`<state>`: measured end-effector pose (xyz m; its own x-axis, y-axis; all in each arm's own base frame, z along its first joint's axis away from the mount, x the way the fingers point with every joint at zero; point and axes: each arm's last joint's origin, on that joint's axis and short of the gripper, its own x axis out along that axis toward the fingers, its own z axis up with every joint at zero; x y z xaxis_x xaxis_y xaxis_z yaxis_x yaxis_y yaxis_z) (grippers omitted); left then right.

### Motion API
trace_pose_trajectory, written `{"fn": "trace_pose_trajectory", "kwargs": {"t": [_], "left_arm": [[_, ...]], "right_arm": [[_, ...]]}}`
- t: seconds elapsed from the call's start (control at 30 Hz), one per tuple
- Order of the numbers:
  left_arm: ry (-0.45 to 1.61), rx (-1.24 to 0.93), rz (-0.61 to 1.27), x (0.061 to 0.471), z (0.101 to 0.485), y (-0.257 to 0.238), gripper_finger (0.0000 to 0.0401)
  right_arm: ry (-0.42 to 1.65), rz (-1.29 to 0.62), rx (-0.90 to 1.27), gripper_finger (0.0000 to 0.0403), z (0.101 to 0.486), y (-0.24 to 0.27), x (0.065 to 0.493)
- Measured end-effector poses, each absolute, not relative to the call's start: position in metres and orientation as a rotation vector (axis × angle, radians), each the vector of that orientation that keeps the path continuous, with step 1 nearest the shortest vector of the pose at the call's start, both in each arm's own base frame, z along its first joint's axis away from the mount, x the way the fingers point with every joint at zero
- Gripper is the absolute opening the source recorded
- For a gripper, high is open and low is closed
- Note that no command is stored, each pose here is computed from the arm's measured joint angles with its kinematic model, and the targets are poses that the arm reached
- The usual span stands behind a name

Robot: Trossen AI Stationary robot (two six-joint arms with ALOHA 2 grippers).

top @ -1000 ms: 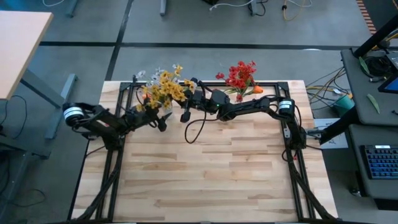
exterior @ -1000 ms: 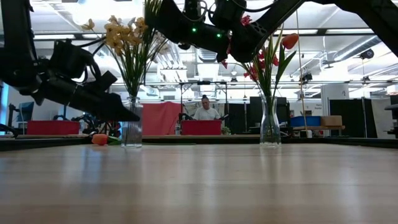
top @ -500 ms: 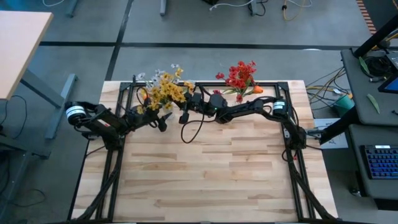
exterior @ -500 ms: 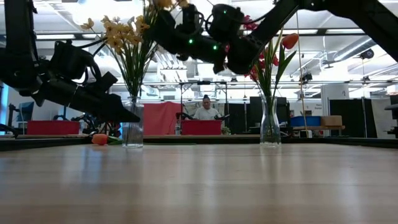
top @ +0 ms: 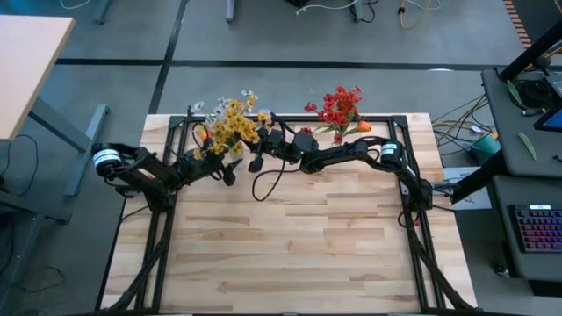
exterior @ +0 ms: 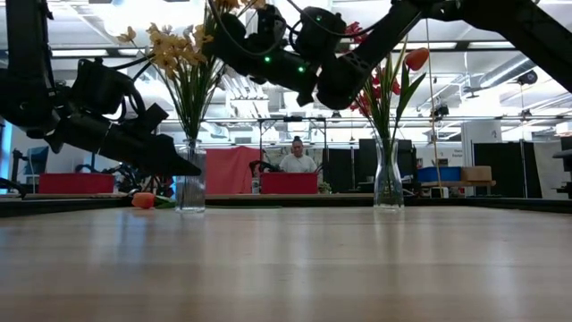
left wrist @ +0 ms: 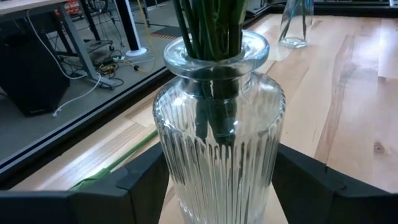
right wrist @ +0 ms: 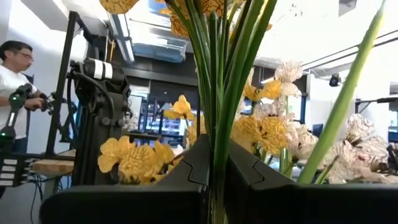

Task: Sort flowers into vase by color
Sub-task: Put the yellow flowers into the left transparent flower vase

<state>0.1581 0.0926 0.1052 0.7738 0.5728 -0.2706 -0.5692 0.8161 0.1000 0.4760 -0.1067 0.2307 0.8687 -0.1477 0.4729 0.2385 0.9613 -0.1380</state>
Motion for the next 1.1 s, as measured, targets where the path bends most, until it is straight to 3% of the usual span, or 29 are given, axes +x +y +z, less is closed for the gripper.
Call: {"fn": "trace_pose_trajectory", "kwargs": {"t": [0.77,1.1], "left_arm": [[0.299,0.011,0.618,0.158,0.105,0.092,0.0235],[0.300,0.011,0.616,0.158,0.105,0.092,0.0235]], "right_arm": [[-0.446,-0.207,-0.235,0.0012,0.222,-0.107,0.477],[-0.409,-0.227,-0.199,0.0012,0.199,-0.109,0.481]]}}
